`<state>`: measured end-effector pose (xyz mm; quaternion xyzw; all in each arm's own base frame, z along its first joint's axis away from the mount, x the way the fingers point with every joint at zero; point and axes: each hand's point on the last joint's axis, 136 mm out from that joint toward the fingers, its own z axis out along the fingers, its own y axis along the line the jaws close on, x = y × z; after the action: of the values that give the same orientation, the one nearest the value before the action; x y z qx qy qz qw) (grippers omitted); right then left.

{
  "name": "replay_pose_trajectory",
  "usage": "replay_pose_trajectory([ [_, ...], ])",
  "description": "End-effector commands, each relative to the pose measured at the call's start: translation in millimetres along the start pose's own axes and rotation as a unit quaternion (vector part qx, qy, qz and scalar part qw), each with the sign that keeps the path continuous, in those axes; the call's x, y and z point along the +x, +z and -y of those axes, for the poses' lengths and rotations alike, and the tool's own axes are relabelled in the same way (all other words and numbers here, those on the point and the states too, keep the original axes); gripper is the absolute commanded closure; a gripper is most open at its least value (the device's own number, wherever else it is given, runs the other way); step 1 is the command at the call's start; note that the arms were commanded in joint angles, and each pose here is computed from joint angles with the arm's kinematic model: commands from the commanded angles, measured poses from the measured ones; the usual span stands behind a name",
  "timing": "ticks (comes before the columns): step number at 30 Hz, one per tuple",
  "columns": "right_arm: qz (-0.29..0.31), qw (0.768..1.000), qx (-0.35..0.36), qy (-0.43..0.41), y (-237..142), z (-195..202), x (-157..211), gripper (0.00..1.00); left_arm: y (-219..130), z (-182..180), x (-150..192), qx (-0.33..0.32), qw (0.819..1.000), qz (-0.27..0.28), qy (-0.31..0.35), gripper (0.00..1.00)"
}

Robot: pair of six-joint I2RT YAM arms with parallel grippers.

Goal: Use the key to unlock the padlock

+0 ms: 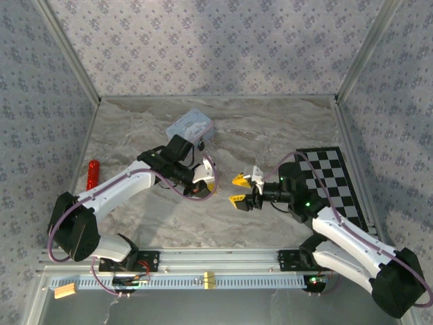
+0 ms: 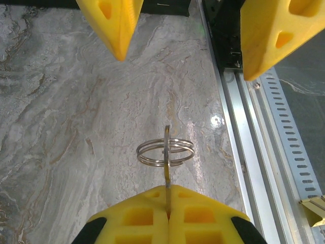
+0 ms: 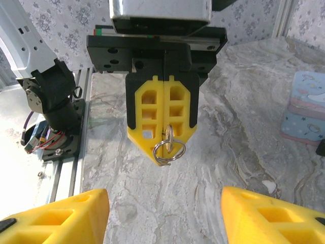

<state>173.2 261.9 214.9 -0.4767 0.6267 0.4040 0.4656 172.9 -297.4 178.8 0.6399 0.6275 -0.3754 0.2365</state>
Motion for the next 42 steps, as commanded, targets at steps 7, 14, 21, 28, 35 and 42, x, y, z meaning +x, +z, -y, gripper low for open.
replay_pose_trajectory([
  [7,-0.001,1.000,-0.019,-0.015,1.2,-4.6,-12.2,0.41,-3.9,17.9,-5.9,0.025,0.999,0.017,0.020,1.00],
  [14,-0.005,0.999,-0.033,-0.010,2.7,-10.3,-17.7,0.42,-3.0,19.5,-5.4,0.029,0.999,0.016,0.021,1.00],
  [21,-0.027,0.999,-0.035,-0.025,5.7,-13.9,-14.4,0.43,-3.3,22.3,-6.3,0.035,0.999,0.015,0.025,1.00],
  [28,-0.025,0.999,-0.032,-0.029,3.5,-14.3,-14.1,0.43,-3.0,25.6,-6.8,0.040,0.999,0.018,0.030,1.00],
  [35,-0.017,0.998,-0.051,-0.026,3.7,-17.7,-17.6,0.45,-2.9,27.5,-6.8,0.042,0.998,0.019,0.032,1.00],
  [42,-0.030,0.997,-0.068,-0.026,14.6,-19.6,-16.7,0.50,2.6,30.8,0.7,0.053,0.998,-0.002,0.018,1.00],
])
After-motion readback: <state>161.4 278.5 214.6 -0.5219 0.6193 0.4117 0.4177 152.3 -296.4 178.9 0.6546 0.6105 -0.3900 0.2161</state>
